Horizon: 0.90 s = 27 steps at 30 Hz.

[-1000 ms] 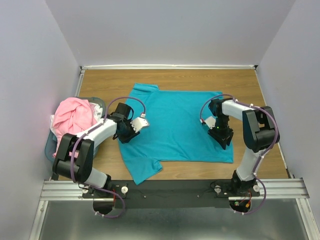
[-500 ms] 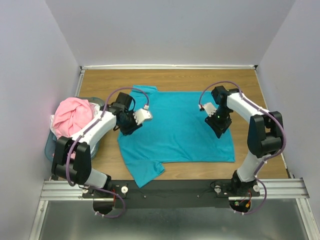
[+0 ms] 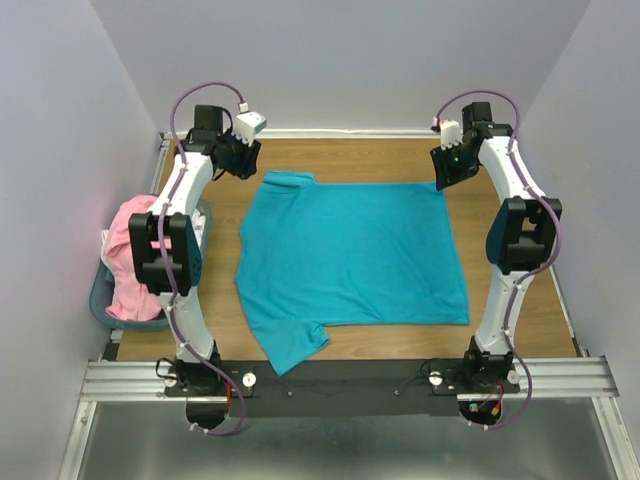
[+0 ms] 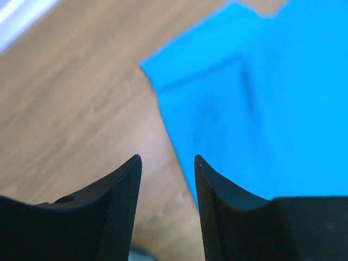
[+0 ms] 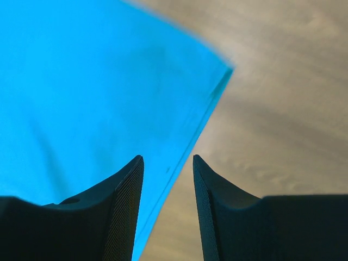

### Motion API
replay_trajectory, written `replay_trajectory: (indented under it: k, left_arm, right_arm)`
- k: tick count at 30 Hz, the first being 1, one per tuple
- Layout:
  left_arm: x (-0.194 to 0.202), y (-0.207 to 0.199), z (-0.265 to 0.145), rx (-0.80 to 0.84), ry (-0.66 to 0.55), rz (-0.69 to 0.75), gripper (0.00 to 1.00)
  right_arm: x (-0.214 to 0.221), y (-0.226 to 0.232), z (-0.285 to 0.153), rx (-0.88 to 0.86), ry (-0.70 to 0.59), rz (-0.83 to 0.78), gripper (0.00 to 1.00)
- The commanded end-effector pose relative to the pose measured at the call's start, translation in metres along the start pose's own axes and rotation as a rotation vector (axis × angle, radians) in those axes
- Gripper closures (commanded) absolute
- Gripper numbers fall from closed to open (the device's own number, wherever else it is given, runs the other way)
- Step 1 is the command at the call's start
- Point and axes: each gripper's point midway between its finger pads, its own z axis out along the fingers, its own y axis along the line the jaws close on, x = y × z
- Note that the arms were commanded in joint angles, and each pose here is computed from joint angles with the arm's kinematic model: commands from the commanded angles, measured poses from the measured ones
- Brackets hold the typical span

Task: Fold and stack the t-shirts
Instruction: Flatten the tshirt out, then fold the tshirt

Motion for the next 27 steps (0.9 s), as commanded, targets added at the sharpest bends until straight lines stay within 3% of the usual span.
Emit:
replay_trajectory:
  k: [1, 11, 27]
  left_arm:
    - [-0.04, 0.011, 0.024, 0.002, -0.115, -0.091, 0.48]
    - [-0.041, 0.048, 0.097, -0.028, -0.112, -0.179, 0.43]
    - [0.016, 0.046, 0.141, -0.013, 0.017, -0.226, 0.39]
  right_arm:
    - [-0.033, -0.017, 0.031, 0.01, -0.088, 0.059, 0.52]
    - [-0.046, -0.065, 0.076, 0.046, -0.119, 0.068, 0.48]
    - [-0.025, -0.066, 0.117, 0.01, -0.073, 0.061, 0.5]
